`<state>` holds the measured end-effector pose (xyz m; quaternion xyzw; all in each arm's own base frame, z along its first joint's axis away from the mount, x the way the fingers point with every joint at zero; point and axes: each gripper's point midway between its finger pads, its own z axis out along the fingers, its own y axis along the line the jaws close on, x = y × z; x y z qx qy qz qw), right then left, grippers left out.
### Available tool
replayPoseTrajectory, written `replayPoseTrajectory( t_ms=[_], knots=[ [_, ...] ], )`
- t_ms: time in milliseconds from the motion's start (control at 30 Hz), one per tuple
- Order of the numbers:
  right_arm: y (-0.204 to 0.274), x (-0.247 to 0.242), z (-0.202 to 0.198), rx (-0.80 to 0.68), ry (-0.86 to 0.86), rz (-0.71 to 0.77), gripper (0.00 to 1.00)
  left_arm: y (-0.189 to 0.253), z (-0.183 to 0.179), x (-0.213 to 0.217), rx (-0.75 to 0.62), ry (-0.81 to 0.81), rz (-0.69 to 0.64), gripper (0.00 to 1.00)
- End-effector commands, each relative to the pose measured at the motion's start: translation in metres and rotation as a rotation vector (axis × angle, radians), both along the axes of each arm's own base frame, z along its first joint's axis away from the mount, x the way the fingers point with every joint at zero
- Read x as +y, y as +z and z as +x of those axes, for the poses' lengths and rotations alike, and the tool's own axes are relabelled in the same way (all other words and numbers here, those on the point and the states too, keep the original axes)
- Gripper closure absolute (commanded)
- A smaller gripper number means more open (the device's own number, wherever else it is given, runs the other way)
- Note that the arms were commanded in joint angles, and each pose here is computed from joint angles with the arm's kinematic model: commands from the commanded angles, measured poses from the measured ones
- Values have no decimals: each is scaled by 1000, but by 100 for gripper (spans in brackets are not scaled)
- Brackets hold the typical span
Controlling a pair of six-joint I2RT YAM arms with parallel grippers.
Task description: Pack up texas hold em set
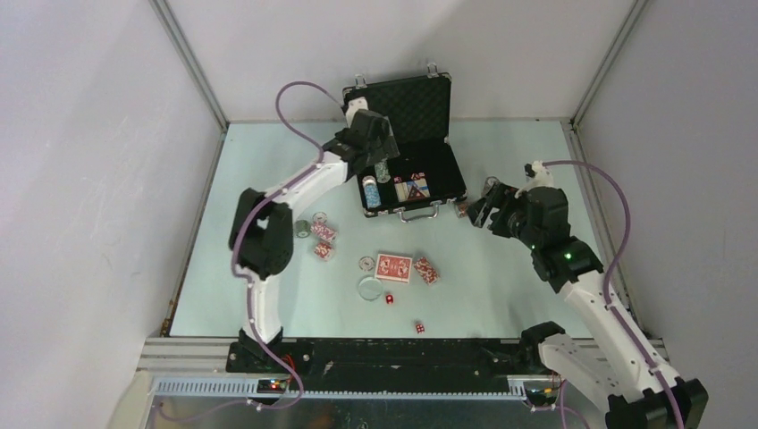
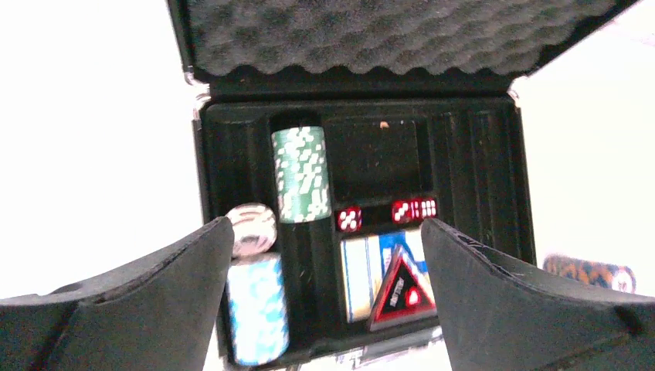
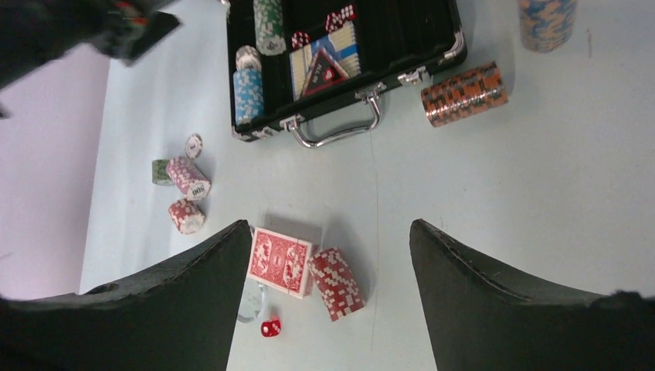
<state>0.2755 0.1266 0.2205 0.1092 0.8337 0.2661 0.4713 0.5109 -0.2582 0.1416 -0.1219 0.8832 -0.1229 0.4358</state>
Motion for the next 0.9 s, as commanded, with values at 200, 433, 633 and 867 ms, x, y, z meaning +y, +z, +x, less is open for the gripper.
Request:
replayPoseTrajectory(
  t_ms=[200, 433, 633, 867],
  knots=[
    [-21, 24, 9, 37, 184, -91, 2, 63, -112, 60, -164, -105, -16, 0],
    [-39, 47, 14, 55, 267, -191, 0, 38, -179, 83, -172, -145, -84, 0],
    [-54, 72, 4, 82, 327, -229, 0, 21, -214, 96, -162, -166, -108, 0],
    [-72, 83, -8, 120, 383, -295, 0, 17, -237, 102, -261, -208, -156, 0]
  ],
)
